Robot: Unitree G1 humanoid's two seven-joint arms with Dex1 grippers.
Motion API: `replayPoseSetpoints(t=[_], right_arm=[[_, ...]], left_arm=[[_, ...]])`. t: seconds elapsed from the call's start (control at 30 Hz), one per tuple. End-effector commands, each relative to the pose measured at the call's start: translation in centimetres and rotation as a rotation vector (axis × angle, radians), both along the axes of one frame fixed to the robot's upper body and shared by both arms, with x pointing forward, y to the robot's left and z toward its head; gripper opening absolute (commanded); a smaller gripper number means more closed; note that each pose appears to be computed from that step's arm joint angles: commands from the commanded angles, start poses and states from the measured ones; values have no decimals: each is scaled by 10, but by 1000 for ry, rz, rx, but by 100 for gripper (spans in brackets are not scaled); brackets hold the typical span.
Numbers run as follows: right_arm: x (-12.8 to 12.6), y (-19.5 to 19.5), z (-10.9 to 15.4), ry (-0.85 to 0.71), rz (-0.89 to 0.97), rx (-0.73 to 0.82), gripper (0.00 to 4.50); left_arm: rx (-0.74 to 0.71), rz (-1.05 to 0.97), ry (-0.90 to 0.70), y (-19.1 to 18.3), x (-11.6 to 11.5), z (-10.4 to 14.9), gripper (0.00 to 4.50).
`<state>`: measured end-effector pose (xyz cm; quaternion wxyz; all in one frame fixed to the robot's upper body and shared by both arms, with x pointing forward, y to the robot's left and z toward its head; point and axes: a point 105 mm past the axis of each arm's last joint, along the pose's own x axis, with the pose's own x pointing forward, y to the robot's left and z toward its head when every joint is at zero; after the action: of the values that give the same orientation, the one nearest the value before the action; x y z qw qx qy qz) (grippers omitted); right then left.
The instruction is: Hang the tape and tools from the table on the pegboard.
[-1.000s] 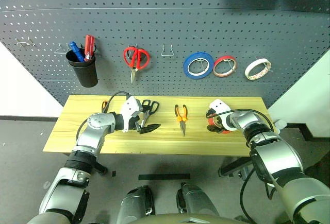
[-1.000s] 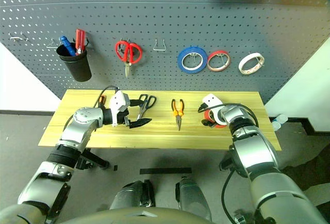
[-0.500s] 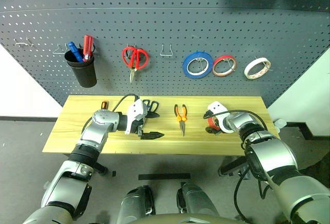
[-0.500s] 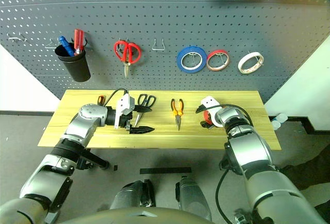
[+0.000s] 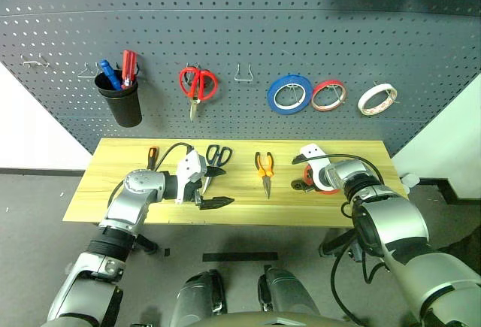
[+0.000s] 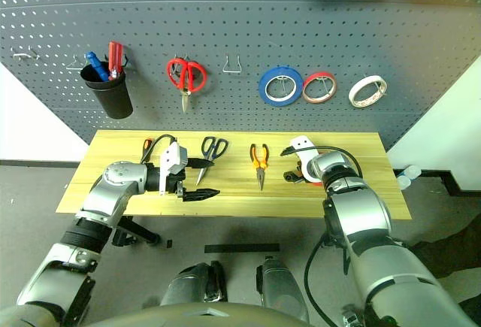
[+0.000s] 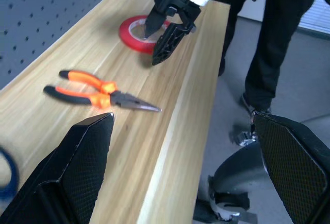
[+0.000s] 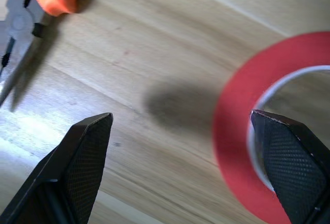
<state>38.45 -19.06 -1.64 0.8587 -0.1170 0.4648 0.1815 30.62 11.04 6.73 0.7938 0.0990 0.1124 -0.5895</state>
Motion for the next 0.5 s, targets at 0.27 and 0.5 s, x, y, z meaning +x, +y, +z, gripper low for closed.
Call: replayPoseSetpoints(t=[0.27, 0.5], right_arm=[[27, -5, 42, -127, -37, 47, 447], [31, -23, 65, -133, -61, 74, 447]], left_arm=[[-31, 84, -56, 17, -5, 28, 450], [-48, 104, -55, 19, -4, 34, 450]])
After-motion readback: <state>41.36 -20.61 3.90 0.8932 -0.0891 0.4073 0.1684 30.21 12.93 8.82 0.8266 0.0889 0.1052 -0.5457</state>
